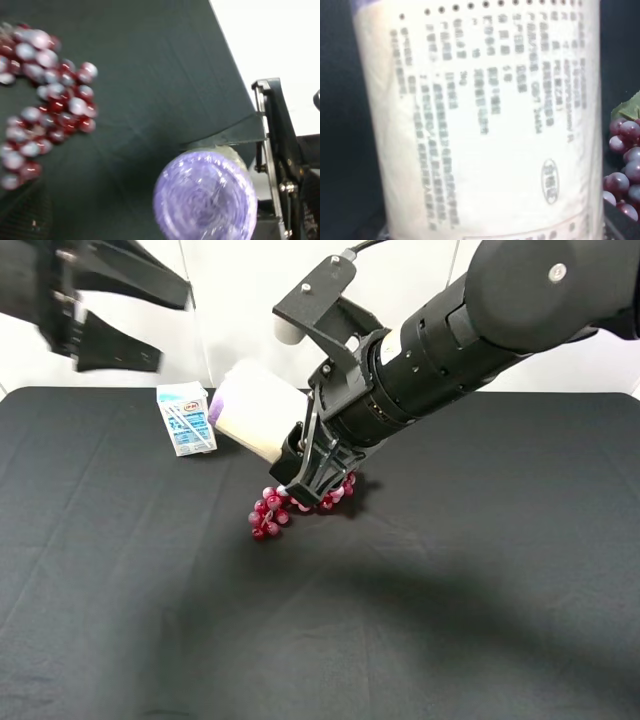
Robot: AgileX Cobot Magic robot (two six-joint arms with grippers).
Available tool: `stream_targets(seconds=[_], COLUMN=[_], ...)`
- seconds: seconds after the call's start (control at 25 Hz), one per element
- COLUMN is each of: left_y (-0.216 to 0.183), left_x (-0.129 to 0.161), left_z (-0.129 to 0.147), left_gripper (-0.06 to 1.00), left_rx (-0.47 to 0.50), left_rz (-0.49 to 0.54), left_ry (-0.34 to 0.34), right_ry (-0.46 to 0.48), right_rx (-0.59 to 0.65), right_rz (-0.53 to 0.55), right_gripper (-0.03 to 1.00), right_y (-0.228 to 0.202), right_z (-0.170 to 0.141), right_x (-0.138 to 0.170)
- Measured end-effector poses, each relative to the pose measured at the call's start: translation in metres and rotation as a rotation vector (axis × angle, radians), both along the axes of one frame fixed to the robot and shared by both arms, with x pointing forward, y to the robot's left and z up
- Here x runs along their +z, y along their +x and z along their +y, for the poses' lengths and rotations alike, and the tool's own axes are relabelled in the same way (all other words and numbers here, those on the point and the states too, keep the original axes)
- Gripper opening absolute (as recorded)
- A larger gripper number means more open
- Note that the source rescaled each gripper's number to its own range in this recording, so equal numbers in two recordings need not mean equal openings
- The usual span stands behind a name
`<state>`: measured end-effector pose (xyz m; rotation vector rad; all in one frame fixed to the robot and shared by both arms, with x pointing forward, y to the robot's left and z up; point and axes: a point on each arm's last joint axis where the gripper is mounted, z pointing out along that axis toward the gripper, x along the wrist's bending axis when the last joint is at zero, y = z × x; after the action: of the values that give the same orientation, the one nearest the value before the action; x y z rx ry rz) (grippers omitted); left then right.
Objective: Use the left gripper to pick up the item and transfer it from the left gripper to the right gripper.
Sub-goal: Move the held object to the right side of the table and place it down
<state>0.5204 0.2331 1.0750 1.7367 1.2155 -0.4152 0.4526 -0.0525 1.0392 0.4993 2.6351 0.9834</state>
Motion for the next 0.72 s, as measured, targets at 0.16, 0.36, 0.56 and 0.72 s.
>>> stream_targets(seconds=[0.16,0.36,0.56,0.72], left_y=[-0.016,-0.046,-0.081,-0.112], left_x=[0.020,0.044,0.065,0.079], left_z=[0.016,0.024,0.029,0.032], left_gripper=[0.96,0.96,0.96,0.96], left_rx=[0.043,0.078,0.138,0.180], left_rz=[-0.064,-0.119,-0.167,-0.209], left_ry=[0.056,0.171,0.301,0.388], right_ry=[0.001,-0.001,-0.007,-0.014], right_rx=[-0.001,0.000,0.001,0.004], right_rz=[0.001,0.004,0.024,0.033], right_gripper=[0.09,0.09,0.09,0.09], right_y=[0.000,0.000,-0.002,-0.002], right_z=[0.000,0.000,0.000,-0.001], right_x=[0.000,0.000,-0.001,-0.002])
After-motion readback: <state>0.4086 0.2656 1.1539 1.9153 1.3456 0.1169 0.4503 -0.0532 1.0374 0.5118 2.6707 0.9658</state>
